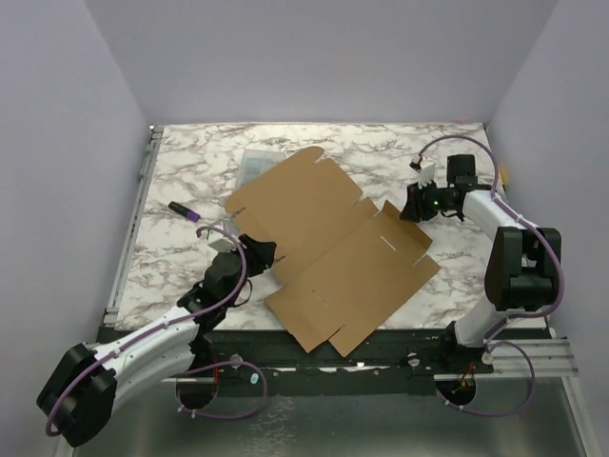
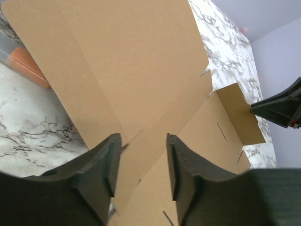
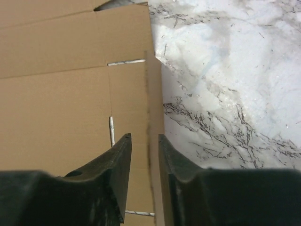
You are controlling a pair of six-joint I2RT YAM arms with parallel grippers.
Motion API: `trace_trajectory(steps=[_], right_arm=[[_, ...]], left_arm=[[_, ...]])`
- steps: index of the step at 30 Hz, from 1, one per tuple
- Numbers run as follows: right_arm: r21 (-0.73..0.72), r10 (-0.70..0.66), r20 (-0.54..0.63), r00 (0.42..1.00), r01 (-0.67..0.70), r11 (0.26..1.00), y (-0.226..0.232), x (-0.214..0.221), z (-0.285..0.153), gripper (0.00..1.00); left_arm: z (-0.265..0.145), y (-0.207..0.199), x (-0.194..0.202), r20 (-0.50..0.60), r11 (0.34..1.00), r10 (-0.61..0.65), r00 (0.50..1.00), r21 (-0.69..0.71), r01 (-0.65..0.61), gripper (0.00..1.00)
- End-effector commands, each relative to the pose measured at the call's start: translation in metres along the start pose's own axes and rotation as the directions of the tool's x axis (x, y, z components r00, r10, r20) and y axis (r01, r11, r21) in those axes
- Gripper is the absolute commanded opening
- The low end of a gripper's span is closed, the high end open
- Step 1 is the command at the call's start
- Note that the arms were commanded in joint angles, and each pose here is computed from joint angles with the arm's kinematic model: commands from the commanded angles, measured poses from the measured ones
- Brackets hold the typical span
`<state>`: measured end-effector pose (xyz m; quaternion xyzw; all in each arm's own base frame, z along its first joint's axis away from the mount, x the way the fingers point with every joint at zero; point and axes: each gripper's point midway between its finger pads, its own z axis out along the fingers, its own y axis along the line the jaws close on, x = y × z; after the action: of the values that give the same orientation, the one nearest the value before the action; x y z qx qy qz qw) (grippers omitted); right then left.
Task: Fold the paper box
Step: Fold the paper box at the center of the board.
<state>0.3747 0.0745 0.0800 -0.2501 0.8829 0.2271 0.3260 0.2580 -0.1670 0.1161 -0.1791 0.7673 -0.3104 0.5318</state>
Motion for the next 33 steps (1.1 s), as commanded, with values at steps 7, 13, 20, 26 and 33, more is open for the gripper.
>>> trace_trajectory(steps=[7,13,20,26,33], right_arm=[[0.026,-0.091,0.044,0.995,0.090,0.996,0.011,-0.019,-0.030,0.58],[-0.185,-0.256,0.143,0.956,0.280,0.942,0.070,-0.016,-0.054,0.72],[-0.406,-0.413,0.342,0.844,0.529,0.745,0.140,0.025,-0.069,0.89],[-0.436,-0.396,0.351,0.849,0.522,0.733,0.149,0.033,-0.068,0.91],[-0.439,-0.407,0.354,0.842,0.534,0.723,0.151,0.038,-0.066,0.91]], left_arm=[[-0.032,-0.023,0.021,-0.297,0.996,0.089,0.951,0.022,-0.087,0.68],[-0.052,-0.007,0.056,-0.526,0.989,0.094,0.845,-0.046,-0.139,0.71],[-0.061,0.012,0.075,-0.601,0.967,0.121,0.790,-0.107,-0.230,0.98],[-0.080,0.022,0.088,-0.648,0.939,0.090,0.756,-0.198,-0.282,0.99],[-0.102,0.018,0.101,-0.588,0.958,-0.200,0.784,-0.286,0.030,0.89]])
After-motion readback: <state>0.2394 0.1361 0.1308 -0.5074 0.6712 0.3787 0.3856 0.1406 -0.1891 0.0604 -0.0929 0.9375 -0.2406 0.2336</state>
